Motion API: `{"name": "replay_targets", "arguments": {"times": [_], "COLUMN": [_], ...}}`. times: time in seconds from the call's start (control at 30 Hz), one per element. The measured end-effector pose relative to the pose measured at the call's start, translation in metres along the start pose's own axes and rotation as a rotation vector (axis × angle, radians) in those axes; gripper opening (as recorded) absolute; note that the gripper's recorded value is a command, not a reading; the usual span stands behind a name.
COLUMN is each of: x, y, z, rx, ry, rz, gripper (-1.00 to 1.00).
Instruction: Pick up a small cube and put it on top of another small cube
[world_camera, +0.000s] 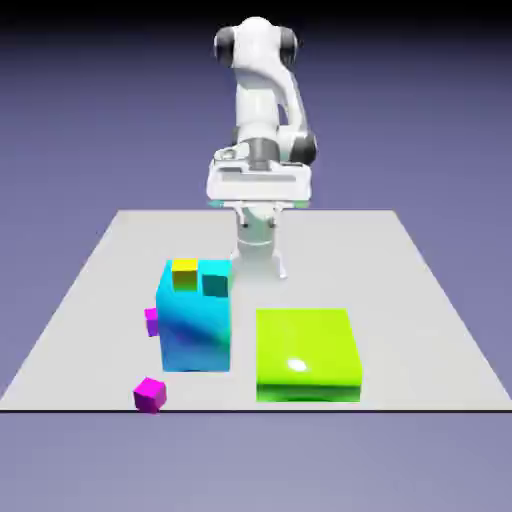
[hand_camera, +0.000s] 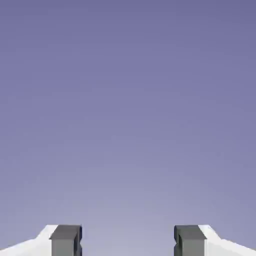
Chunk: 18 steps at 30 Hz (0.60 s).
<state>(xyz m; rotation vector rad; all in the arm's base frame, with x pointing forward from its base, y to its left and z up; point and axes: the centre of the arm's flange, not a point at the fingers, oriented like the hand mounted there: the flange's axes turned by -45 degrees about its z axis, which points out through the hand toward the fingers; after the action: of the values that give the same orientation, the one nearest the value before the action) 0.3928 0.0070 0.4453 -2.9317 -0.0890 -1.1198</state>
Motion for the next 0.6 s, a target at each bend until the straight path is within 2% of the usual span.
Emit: {"name": "replay_targets", "arguments": {"times": [0.27, 0.6], "x": [0.003, -0.038], "y": [0.086, 0.201], "z": [0.08, 0.16], "rx": [-0.022, -0.098], "ry": [-0.346, -0.734], "rz": [0.35, 0.763], "gripper": [0.0, 0.0]}}
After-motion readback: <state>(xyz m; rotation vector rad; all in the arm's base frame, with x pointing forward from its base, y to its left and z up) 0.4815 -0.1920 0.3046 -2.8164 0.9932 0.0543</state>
